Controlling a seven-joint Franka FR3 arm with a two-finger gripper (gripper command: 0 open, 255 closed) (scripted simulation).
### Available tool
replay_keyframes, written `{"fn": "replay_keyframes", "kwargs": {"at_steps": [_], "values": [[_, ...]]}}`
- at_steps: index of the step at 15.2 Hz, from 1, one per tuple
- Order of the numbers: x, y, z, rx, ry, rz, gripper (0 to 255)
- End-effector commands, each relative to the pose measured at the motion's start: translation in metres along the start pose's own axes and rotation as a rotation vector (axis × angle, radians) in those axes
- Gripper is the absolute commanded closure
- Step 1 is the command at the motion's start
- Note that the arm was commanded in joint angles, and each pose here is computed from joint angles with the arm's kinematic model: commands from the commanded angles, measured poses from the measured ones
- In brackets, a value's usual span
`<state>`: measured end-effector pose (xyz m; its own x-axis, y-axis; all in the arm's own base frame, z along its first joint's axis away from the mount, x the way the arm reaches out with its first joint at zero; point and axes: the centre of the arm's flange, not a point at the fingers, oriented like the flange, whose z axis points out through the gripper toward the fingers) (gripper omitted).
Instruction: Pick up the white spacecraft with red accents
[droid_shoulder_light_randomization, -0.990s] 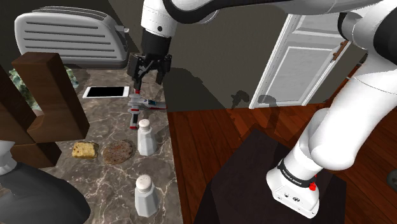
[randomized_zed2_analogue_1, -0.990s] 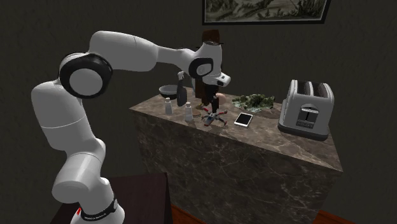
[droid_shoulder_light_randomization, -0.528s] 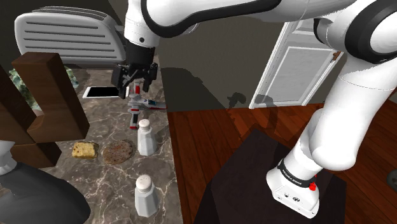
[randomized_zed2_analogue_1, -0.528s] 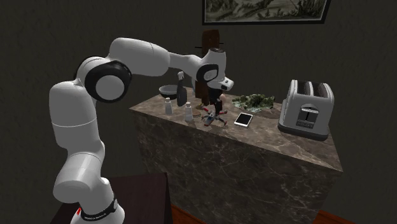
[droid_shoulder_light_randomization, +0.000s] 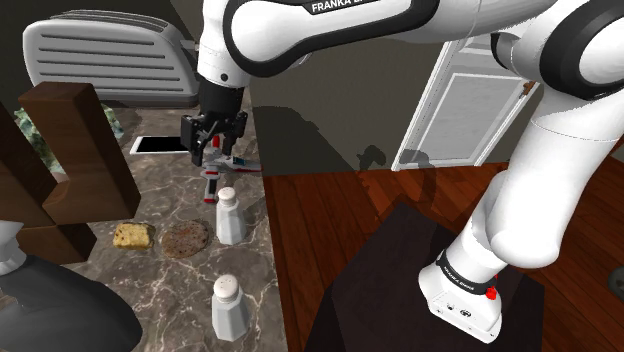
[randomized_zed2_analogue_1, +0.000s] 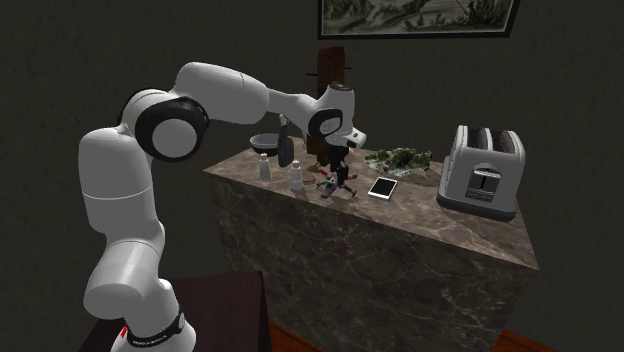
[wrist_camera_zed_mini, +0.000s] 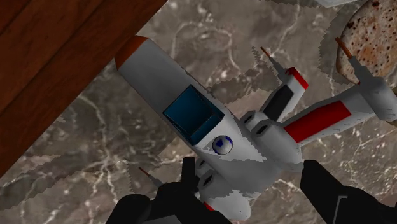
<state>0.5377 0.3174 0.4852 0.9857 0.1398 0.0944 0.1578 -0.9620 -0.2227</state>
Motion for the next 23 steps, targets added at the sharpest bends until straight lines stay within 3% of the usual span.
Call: {"fn": "replay_keyframes", "kwargs": {"at_steps": [1, 7, 23], "values": [[0.000, 0.000, 0.001, 0.000, -0.002, 0.000, 255], [0.000, 0.000, 0.001, 0.000, -0.002, 0.000, 255], [0.008, -0.017, -0.076, 0.000, -0.002, 0.000, 255]]}}
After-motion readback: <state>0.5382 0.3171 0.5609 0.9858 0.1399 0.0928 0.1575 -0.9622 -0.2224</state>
